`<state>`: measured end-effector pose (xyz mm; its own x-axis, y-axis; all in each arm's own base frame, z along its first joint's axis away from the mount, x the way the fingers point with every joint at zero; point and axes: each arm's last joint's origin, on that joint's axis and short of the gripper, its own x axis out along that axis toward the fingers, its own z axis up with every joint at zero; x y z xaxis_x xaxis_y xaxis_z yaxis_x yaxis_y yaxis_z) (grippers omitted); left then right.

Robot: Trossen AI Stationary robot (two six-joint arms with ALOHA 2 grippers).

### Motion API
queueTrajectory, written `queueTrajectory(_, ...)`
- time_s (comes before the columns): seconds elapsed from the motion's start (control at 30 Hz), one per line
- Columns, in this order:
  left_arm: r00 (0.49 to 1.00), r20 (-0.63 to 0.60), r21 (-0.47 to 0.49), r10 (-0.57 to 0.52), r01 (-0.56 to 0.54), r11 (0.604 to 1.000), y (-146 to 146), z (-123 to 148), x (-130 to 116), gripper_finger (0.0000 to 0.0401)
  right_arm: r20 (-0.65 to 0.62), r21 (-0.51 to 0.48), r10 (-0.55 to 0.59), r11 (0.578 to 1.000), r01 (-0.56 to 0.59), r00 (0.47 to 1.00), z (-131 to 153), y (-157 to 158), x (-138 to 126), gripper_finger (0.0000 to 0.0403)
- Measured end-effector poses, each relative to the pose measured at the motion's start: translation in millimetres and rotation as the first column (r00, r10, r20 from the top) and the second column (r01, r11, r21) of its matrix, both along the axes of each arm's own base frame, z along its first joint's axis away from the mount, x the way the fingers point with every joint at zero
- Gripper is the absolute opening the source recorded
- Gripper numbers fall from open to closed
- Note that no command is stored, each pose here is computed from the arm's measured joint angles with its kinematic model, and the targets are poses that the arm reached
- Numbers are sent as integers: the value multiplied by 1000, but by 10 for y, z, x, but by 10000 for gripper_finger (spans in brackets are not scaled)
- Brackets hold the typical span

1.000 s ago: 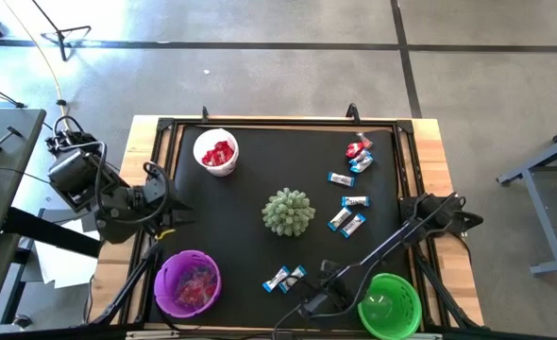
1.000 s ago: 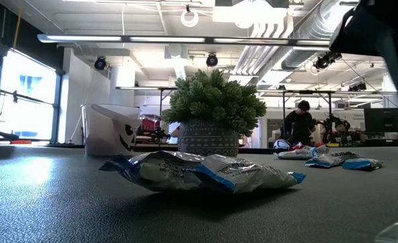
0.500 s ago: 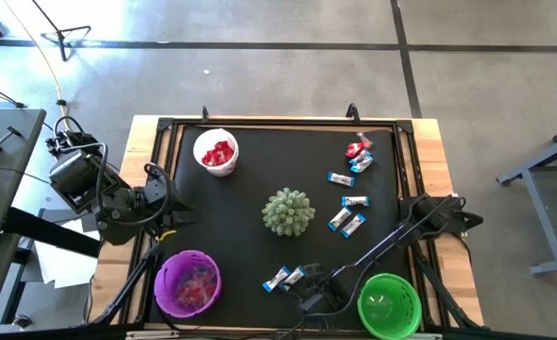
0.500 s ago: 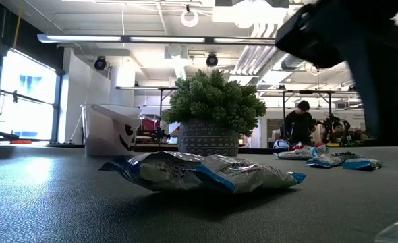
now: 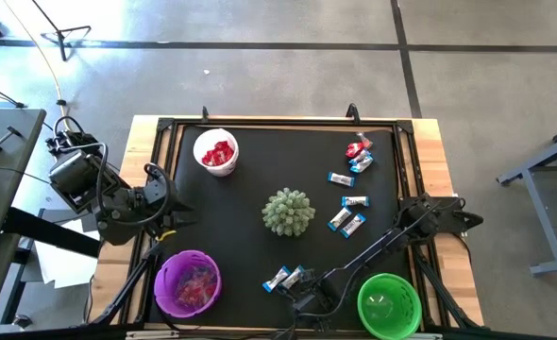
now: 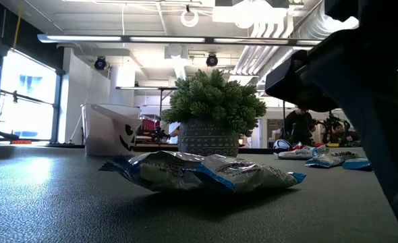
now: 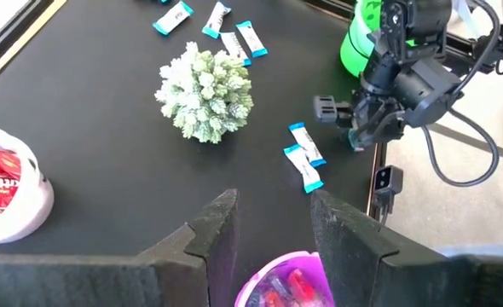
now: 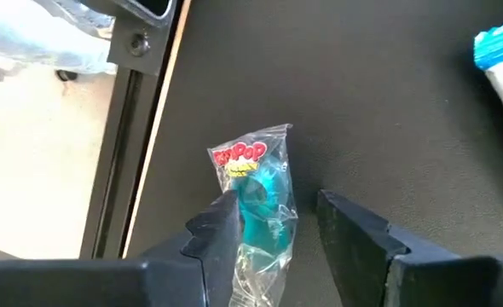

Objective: Organize candy in baskets
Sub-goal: Put the blue gummy into the purple bucket

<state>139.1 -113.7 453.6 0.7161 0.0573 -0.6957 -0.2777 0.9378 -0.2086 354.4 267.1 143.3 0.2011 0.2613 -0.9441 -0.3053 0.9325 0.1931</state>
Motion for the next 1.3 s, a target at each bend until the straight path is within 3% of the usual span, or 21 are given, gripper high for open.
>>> queueTrajectory(0.17, 1000, -2, 0, -1, 1, 1000, 0, -1, -1, 136, -5, 0, -38, 999, 38, 999, -3, -20, 15, 123)
queueTrajectory(0.4, 1000, -2, 0, -2, 2, 1000, 0, -1, -1, 136, -36, 17, -107, 994, 107, 994, -5, -32, 18, 21)
queueTrajectory(0.5, 1000, -3, 0, -2, 2, 1000, 0, -1, -1, 136, -96, 6, -112, 994, 113, 989, 26, -55, 5, 9)
queueTrajectory(0.67, 999, -16, 6, -32, 32, 999, -5, -4, -3, 136, -206, -184, -97, 981, 58, 974, 251, -149, -85, 15)
queueTrajectory(0.8, 996, -28, 39, -81, 83, 996, -9, -5, -5, 136, -255, -361, -95, 932, -3, 962, 597, -275, -132, 4)
queueTrajectory(0.93, 996, 0, 128, -90, 89, 988, 7, 4, 2, 136, -198, -540, -132, 842, 5, 971, 925, -416, -136, 6)
queueTrajectory(1.07, 995, 91, 277, -45, 18, 961, 37, 38, 26, 136, -83, -557, -157, 826, 85, 984, 1135, -529, -69, 5)
queueTrajectory(1.17, 981, 195, 393, -11, -68, 917, 46, 95, 62, 136, -13, -580, -203, 799, 158, 979, 1203, -654, 3, 4)
queueTrajectory(1.3, 956, 293, 465, 3, -145, 873, 30, 177, 108, 136, 110, -577, -296, 758, 303, 949, 1401, -882, 137, 3)
